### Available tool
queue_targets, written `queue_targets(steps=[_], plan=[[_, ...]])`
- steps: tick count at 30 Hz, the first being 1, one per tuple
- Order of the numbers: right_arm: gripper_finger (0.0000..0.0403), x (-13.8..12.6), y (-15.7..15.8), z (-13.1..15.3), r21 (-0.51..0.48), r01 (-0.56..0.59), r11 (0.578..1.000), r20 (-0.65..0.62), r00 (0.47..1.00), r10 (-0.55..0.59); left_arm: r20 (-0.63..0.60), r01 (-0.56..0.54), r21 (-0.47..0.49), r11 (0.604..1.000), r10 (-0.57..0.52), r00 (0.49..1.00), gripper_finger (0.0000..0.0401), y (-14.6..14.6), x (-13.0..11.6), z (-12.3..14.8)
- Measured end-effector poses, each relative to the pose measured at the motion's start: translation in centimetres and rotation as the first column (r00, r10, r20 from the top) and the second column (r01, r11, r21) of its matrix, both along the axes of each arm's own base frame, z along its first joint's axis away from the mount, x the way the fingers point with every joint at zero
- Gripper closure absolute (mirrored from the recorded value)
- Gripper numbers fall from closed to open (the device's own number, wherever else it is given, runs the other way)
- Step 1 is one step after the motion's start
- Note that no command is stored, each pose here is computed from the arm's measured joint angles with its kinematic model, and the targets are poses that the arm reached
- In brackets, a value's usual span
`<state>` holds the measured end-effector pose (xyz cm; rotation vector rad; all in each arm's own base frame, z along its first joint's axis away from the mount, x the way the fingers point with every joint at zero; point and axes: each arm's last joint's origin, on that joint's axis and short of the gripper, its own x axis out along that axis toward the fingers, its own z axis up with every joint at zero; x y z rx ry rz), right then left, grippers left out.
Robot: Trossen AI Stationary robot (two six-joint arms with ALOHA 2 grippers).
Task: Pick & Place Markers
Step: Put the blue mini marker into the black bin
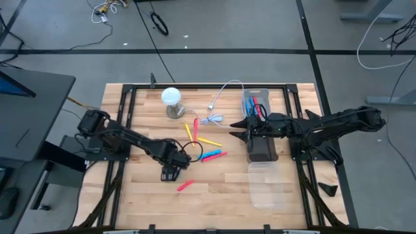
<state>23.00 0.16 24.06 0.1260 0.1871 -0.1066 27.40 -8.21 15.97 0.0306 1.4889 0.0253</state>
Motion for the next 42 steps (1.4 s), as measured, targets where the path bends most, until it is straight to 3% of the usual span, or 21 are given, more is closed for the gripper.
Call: queue_targets(steps=[24,28,38,42], plan=[[0.0240,0.0,0.1,-0.1,0.009,-0.002,1.000,-0.013,1.000,0.002,-0.020,0.009,0.019,1.000,-0.008,1.000,0.0207,-0.9,0.9,-2.3],[0.0240,0.0,0.1,-0.1,0.009,-0.003,1.000,-0.007,1.000,0.003,-0.022,0.009,0.002,1.000,-0.009,1.000,0.0234,-0.9,0.9,-2.4],[0.0240,0.0,0.1,-0.1,0.009,-0.003,1.000,-0.011,1.000,0.003,-0.019,0.011,-0.014,1.000,-0.011,1.000,0.0353,-1.0,0.9,-2.4],[0.0240,0.0,0.1,-0.1,0.024,0.000,1.000,-0.009,1.000,0.000,-0.021,0.011,0.003,1.000,-0.011,1.000,0.0365,-1.0,1.1,-2.1]])
